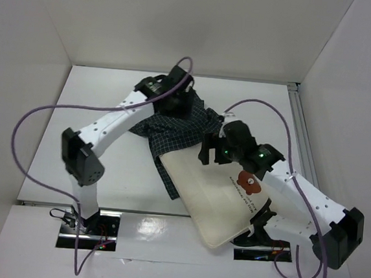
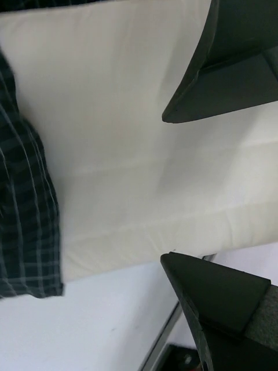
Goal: Put the pillow into the pillowcase
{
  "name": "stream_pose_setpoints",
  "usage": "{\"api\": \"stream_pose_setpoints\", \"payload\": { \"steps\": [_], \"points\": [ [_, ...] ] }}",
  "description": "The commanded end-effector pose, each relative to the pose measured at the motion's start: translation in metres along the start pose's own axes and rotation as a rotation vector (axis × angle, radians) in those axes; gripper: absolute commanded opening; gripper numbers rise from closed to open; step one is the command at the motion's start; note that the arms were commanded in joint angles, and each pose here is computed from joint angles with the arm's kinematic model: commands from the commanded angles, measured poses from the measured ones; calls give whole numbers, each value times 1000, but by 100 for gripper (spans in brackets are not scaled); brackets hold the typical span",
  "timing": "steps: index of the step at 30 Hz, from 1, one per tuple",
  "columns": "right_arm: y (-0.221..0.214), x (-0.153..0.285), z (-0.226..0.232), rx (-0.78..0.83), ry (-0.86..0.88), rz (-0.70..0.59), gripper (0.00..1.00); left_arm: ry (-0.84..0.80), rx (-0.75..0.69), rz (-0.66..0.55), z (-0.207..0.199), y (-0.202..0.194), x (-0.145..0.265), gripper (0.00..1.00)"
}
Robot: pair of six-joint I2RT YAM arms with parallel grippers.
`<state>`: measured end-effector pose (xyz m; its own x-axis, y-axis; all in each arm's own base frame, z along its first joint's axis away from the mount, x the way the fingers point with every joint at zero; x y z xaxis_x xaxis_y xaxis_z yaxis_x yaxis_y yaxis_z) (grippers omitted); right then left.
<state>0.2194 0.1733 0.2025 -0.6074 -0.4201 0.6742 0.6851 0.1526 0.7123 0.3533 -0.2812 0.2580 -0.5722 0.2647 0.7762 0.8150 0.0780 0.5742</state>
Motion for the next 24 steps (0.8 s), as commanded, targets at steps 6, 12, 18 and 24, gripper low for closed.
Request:
{"api": "stream_pose_setpoints", "payload": {
  "steps": [6, 12, 18, 24],
  "points": [
    [-49, -5, 87, 427, -77, 117, 100, 20, 425, -17, 108, -54, 42, 79],
    [-65, -53, 116, 567, -171, 133, 100, -23, 500, 72, 132, -107, 22, 79],
    [-49, -74, 98, 516, -176, 146, 0, -67, 520, 116, 134, -145, 6, 78],
    [-11, -40, 102, 429, -15, 29, 0, -176, 464, 136, 124, -166, -5, 86]
  ]
}}
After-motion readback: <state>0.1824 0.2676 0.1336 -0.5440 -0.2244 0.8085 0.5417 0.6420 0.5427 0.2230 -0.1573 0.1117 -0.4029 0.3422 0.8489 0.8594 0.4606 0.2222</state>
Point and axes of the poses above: each gripper's point midway between its finger pads, its own x axis back along the fingers, its own z axis along the line the jaws close on, y = z × x, the point moved 4 cm from there along x, back along the fingers, and after that the axes turned 10 degrees about x, right-handed, at the moved point
